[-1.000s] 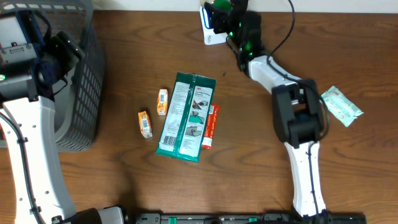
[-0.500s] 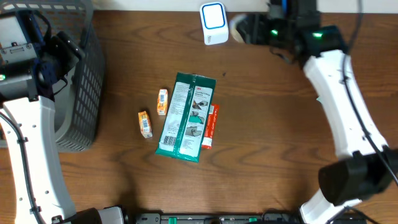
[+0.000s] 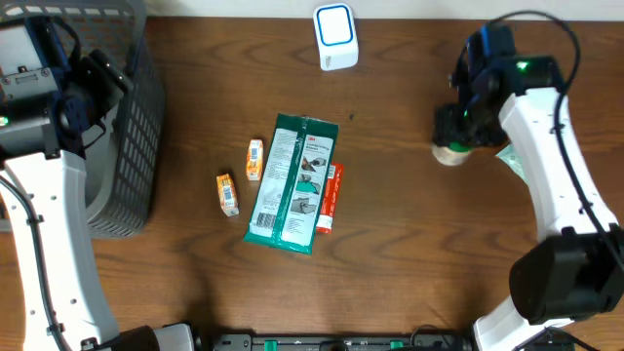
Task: Scan the item barcode
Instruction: 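Carry the jar right and set it beside the wipes packet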
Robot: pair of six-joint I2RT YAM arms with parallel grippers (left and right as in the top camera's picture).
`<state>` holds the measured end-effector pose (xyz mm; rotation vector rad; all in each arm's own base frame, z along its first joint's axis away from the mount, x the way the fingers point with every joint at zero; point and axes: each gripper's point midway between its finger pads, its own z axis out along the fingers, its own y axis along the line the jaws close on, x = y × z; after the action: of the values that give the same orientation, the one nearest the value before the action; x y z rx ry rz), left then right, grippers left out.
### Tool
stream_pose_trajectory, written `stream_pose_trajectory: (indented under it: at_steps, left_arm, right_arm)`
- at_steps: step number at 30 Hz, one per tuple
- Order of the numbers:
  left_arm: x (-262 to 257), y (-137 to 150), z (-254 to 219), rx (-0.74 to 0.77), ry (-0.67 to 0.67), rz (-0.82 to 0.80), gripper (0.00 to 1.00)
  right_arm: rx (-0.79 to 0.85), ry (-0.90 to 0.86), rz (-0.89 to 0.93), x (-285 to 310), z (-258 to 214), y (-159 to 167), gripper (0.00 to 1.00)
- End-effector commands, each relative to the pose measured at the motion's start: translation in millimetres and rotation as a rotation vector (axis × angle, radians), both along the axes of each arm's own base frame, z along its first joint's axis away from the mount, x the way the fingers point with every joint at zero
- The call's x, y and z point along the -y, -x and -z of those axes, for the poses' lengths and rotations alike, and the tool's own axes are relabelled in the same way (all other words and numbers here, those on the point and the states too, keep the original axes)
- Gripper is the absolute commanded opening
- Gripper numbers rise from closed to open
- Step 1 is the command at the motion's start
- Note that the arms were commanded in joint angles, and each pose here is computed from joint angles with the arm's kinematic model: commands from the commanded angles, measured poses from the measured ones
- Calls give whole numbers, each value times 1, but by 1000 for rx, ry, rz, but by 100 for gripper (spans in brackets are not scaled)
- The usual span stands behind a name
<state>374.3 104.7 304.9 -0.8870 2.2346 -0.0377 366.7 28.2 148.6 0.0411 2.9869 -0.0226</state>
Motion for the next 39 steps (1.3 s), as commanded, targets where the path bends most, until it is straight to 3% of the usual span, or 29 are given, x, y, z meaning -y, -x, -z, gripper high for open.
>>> stream_pose_trajectory:
  at_steps: [1, 9, 18, 19, 20, 21, 22, 24, 28, 39]
  left_arm:
    - [-3, -1, -1, 0, -9, -8, 84]
    - [-3, -1, -1, 0, -9, -8, 84]
    - [-3, -1, -1, 0, -8, -8, 84]
    - [-3, -1, -1, 0, -9, -8, 84]
    - [-3, -1, -1, 0, -8, -8, 84]
    - [-3, -1, -1, 0, -9, -7, 84]
    - [-3, -1, -1, 0, -9, -8, 84]
    - [-3, -1, -1, 0, -9, -7, 84]
    - [-3, -1, -1, 0, -9, -8, 84]
    - [-3, -1, -1, 0, -9, -7, 84]
  right_arm:
    - [-50, 187, 27, 42, 33, 10, 1]
    - [-5, 198, 77, 75, 87, 8, 1]
    - [53, 159, 217, 119, 108, 8, 4]
    - [56, 157, 228, 123, 108, 8, 12]
    - [57, 152, 244, 126, 109, 9, 32]
    - [56, 144, 252, 128, 109, 10, 63]
    - [55, 138, 257, 129, 109, 10, 78]
    - [55, 135, 266, 132, 109, 11, 91]
    - [72, 145, 273, 136, 105, 7, 99]
    - [109, 89, 259, 128, 48, -10, 99]
